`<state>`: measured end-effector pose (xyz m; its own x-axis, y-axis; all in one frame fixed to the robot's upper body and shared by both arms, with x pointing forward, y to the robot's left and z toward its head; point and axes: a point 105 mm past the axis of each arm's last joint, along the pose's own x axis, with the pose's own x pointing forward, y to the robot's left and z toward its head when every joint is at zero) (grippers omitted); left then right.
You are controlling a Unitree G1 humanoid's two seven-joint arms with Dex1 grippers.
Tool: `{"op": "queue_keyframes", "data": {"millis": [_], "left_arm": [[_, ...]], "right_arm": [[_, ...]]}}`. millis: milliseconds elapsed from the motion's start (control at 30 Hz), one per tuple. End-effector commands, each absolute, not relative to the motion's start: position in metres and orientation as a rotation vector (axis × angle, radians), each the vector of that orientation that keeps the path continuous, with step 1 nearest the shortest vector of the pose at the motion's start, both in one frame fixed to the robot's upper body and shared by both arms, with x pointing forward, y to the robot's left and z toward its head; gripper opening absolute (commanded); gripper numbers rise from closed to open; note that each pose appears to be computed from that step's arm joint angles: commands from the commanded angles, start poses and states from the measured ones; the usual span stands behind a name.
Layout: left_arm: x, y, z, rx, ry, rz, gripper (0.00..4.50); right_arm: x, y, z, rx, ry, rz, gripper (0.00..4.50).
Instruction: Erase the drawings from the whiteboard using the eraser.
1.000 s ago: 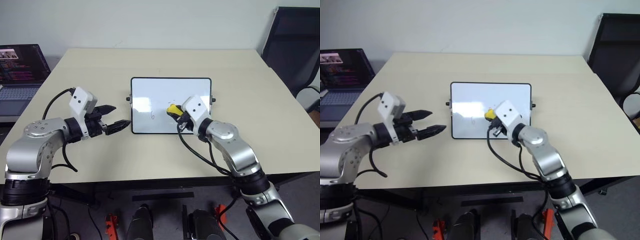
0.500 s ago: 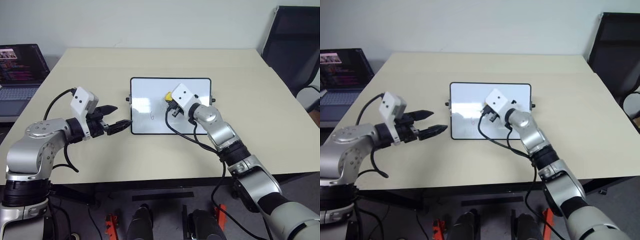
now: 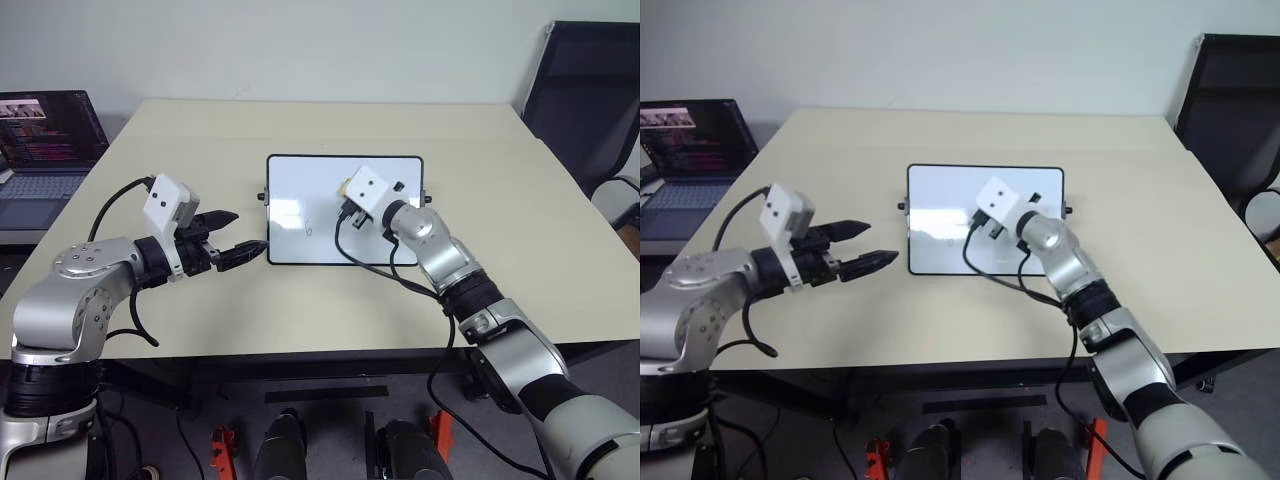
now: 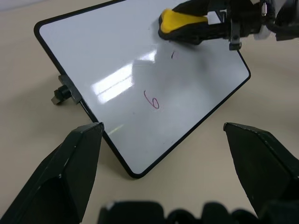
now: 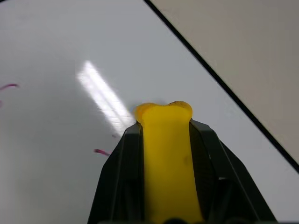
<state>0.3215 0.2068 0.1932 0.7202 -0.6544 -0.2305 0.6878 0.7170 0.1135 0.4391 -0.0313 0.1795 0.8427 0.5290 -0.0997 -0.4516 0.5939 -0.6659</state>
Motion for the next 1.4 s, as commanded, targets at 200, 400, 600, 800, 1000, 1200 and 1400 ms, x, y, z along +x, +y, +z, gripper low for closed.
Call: {"op": "queue_keyframes", "data": {"millis": [200, 400, 600, 800, 1000, 1200, 1400], "left_arm": [[0.320, 0.205, 0.206, 0.208, 0.132, -0.753, 4.50], [0.320, 0.205, 0.206, 0.209, 0.135, -0.755, 4.50], [0.320, 0.206, 0.206, 0.211, 0.134, -0.755, 4.50], [0.321, 0.207, 0.206, 0.212, 0.137, -0.751, 4.50], [0.321, 0.215, 0.204, 0.207, 0.145, -0.730, 4.50], [0.314, 0.236, 0.192, 0.191, 0.192, -0.667, 4.50], [0.299, 0.256, 0.176, 0.175, 0.242, -0.611, 4.50]], "right_arm": [[0.412, -0.032, 0.128, -0.816, 0.099, 0.804, 0.99], [0.445, -0.057, 0.175, -0.811, -0.077, 0.482, 0.99], [0.428, -0.050, 0.128, -0.833, 0.112, 0.694, 0.99], [0.413, -0.041, 0.119, -0.873, 0.130, 0.790, 0.99], [0.441, -0.053, 0.175, -0.732, -0.080, 0.513, 0.99], [0.426, -0.043, 0.173, -0.603, -0.072, 0.621, 0.99], [0.376, -0.027, 0.183, -0.418, -0.107, 0.820, 0.99]]}}
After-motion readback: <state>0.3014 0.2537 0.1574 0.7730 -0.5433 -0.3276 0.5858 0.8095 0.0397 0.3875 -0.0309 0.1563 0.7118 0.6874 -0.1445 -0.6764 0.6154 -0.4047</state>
